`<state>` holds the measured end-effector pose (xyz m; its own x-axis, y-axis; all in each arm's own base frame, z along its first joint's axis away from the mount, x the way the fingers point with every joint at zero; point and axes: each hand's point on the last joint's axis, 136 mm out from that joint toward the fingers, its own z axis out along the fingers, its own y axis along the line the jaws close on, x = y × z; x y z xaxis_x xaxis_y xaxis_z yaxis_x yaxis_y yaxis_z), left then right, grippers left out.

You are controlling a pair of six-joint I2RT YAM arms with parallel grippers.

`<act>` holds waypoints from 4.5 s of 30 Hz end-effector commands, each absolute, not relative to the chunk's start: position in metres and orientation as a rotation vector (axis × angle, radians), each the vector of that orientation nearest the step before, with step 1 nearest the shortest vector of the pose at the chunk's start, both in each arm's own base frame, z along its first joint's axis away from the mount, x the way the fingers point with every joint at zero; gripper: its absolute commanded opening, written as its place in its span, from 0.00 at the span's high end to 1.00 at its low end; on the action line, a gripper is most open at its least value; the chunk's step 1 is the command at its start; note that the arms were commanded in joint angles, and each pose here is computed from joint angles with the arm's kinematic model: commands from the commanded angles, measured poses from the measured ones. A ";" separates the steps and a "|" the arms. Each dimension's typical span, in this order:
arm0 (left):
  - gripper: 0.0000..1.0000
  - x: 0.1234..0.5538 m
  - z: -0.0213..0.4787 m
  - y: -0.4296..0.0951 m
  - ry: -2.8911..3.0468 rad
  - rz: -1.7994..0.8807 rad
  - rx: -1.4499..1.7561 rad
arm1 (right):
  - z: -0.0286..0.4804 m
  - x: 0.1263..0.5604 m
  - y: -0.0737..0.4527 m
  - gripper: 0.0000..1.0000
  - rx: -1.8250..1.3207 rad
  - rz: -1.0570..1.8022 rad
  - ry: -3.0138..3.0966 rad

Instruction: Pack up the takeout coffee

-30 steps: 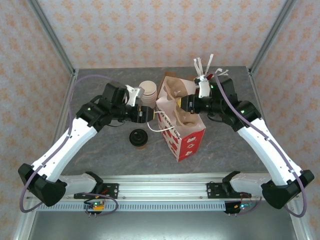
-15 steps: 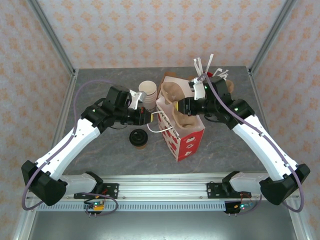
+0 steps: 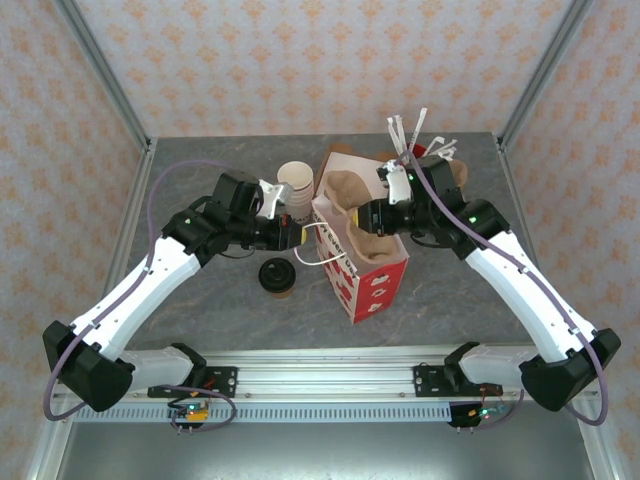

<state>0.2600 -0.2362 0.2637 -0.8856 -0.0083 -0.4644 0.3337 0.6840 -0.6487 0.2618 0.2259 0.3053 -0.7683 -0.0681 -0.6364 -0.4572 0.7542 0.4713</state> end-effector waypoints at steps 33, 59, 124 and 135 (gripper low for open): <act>1.00 0.258 0.273 -0.239 2.423 -1.076 0.331 | 0.296 0.266 0.223 0.72 -0.374 0.724 2.344; 1.00 0.259 0.277 -0.234 2.410 -1.047 0.314 | 0.275 0.258 0.206 0.72 -0.474 0.576 2.381; 1.00 0.267 0.264 -0.232 2.440 -0.977 0.280 | 0.278 0.228 0.215 0.72 -0.490 0.356 2.404; 1.00 0.269 0.264 -0.233 2.442 -0.953 0.277 | 0.253 0.229 0.208 0.72 -0.457 0.279 2.471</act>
